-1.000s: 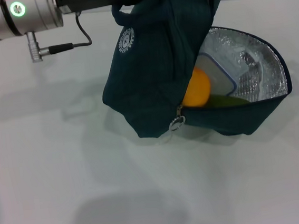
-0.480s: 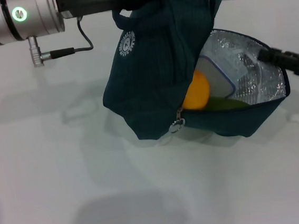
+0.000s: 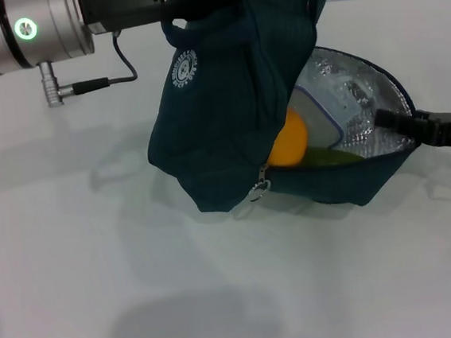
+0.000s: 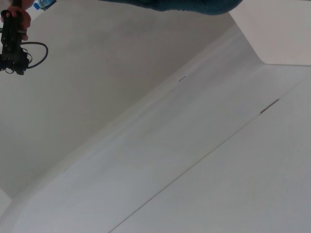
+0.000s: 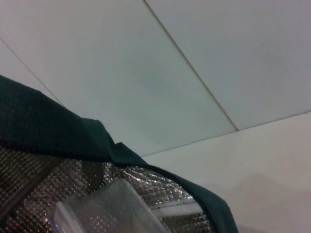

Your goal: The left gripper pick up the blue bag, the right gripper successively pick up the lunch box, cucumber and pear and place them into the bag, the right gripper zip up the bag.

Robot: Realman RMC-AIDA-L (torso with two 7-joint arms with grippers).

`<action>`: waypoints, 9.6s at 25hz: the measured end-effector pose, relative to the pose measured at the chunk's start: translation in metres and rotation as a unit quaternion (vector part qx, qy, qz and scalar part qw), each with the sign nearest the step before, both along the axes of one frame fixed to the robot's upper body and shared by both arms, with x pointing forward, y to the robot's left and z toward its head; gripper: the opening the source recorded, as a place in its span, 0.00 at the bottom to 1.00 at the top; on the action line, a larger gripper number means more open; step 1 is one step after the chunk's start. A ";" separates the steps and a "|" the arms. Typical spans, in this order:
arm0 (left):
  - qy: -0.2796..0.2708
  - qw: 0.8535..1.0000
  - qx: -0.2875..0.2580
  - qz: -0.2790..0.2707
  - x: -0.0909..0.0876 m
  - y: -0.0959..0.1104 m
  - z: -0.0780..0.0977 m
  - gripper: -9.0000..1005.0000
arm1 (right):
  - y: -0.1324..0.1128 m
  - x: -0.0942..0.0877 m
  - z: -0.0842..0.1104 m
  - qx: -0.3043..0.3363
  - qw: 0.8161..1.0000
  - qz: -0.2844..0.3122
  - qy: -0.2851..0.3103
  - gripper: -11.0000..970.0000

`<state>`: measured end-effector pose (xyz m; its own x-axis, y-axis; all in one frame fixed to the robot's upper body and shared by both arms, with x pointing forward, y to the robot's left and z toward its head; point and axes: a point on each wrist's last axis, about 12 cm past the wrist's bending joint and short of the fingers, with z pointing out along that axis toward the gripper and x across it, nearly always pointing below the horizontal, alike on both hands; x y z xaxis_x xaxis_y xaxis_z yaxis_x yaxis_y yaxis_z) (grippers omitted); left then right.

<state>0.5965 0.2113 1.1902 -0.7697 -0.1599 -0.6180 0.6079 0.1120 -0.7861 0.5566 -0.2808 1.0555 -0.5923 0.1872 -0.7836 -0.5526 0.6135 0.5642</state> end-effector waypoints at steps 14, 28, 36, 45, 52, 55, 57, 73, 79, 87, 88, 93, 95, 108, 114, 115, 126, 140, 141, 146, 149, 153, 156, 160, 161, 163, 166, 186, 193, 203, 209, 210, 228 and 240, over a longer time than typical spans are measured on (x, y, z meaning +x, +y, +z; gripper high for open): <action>0.006 1.000 -0.002 0.002 -0.004 0.004 -0.005 0.06 | -0.002 -0.002 -0.001 0.030 0.999 -0.025 0.004 0.13; 0.005 0.998 0.031 -0.063 -0.020 -0.018 -0.028 0.06 | -0.014 -0.024 0.058 0.150 0.975 0.093 -0.133 0.03; -0.029 0.995 0.057 -0.070 -0.024 -0.020 -0.038 0.06 | -0.028 -0.025 0.094 0.187 0.950 0.143 -0.207 0.04; -0.014 0.997 0.068 -0.022 -0.029 -0.001 -0.056 0.06 | -0.012 -0.016 0.085 0.201 0.955 0.133 -0.175 0.05; -0.010 0.998 0.063 -0.004 -0.035 0.003 -0.070 0.06 | 0.012 -0.007 0.063 0.176 0.970 0.118 -0.115 0.06; -0.007 0.999 0.050 0.007 -0.038 0.006 -0.071 0.06 | 0.020 -0.005 0.059 0.168 0.973 0.121 -0.106 0.07; -0.012 0.999 0.035 0.014 -0.040 0.009 -0.071 0.06 | 0.023 -0.003 0.058 0.165 0.974 0.120 -0.103 0.07; -0.044 0.998 0.007 0.049 -0.052 0.026 -0.076 0.07 | 0.043 0.007 0.063 0.153 0.972 0.158 -0.080 0.09; -0.049 0.997 0.010 0.054 -0.056 0.028 -0.080 0.08 | 0.046 0.014 0.069 0.147 0.972 0.171 -0.068 0.10; -0.046 0.997 0.010 0.058 -0.058 0.028 -0.084 0.10 | 0.049 0.016 0.070 0.141 0.972 0.175 -0.067 0.11; -0.046 0.997 0.011 0.059 -0.057 0.028 -0.085 0.11 | 0.049 0.016 0.070 0.139 0.972 0.176 -0.066 0.11; -0.048 0.996 0.018 0.068 -0.055 0.028 -0.086 0.12 | 0.047 0.015 0.067 0.131 0.974 0.174 -0.062 0.12; -0.048 0.996 0.019 0.070 -0.054 0.029 -0.086 0.12 | 0.045 0.015 0.066 0.130 0.975 0.169 -0.064 0.12; -0.045 0.995 0.031 0.087 -0.051 0.033 -0.088 0.15 | 0.029 0.011 0.070 0.138 0.973 0.142 -0.115 0.20; -0.045 0.994 0.032 0.089 -0.050 0.033 -0.088 0.16 | 0.011 0.001 0.075 0.162 0.964 0.118 -0.176 0.51; -0.045 0.994 0.032 0.090 -0.050 0.033 -0.088 0.16 | 0.008 0.000 0.075 0.163 0.964 0.112 -0.177 0.56; -0.048 0.994 0.033 0.091 -0.047 0.032 -0.087 0.19 | -0.011 0.013 0.066 0.146 0.985 0.070 -0.050 0.84; -0.052 0.995 0.030 0.085 -0.041 0.033 -0.077 0.22 | 0.002 0.015 0.070 0.116 0.986 0.114 -0.045 0.89; -0.048 0.995 0.032 0.081 -0.038 0.033 -0.075 0.22 | 0.001 0.014 0.069 0.115 0.986 0.114 -0.044 0.89; -0.011 0.997 0.065 0.041 -0.023 0.027 -0.057 0.23 | 0.002 0.013 0.068 0.110 0.986 0.117 -0.046 0.89; 0.013 0.993 0.116 0.017 -0.012 0.021 -0.041 0.23 | 0.003 0.013 0.068 0.106 0.986 0.119 -0.052 0.89; 0.038 0.980 0.193 0.006 0.003 0.009 -0.016 0.46 | 0.003 0.012 0.067 0.101 0.986 0.120 -0.061 0.89; 0.048 0.972 0.232 0.002 0.015 -0.003 0.000 0.50 | 0.002 0.011 0.065 0.098 0.986 0.118 -0.064 0.89; 0.053 0.967 0.250 -0.010 0.024 -0.019 0.015 0.54 | -0.001 0.008 0.063 0.097 0.987 0.112 -0.067 0.89; 0.055 0.965 0.257 -0.013 0.025 -0.023 0.017 0.54 | -0.002 0.008 0.063 0.097 0.987 0.111 -0.067 0.89; 0.060 0.961 0.270 -0.020 0.027 -0.030 0.021 0.54 | -0.002 0.008 0.063 0.096 0.987 0.112 -0.068 0.89; 0.065 0.957 0.282 -0.030 0.028 -0.039 0.022 0.54 | -0.001 0.008 0.062 0.096 0.987 0.112 -0.070 0.88; 0.046 0.942 0.331 -0.007 0.034 -0.043 0.012 0.53 | 0.000 0.002 0.056 0.101 0.987 0.110 -0.061 0.88; 0.031 0.948 0.316 -0.005 0.032 -0.038 0.010 0.14 | -0.002 -0.002 0.053 0.104 0.987 0.109 -0.057 0.88; 0.051 0.959 0.278 0.005 0.022 -0.017 -0.002 0.06 | -0.015 -0.013 0.058 0.119 0.984 0.118 -0.066 0.88; 0.069 0.965 0.253 0.013 0.013 0.002 -0.007 0.06 | -0.026 -0.019 0.062 0.124 0.981 0.124 -0.077 0.88; 0.071 0.966 0.249 0.016 0.013 0.005 -0.007 0.06 | -0.027 -0.019 0.063 0.125 0.981 0.123 -0.081 0.88; 0.087 0.965 0.246 0.014 0.006 0.023 -0.009 0.06 | -0.042 -0.046 0.080 0.149 0.958 0.228 -0.094 0.88; 0.076 0.967 0.242 0.012 0.005 0.020 -0.011 0.06 | 0.010 -0.042 0.045 0.060 0.950 0.306 -0.030 0.88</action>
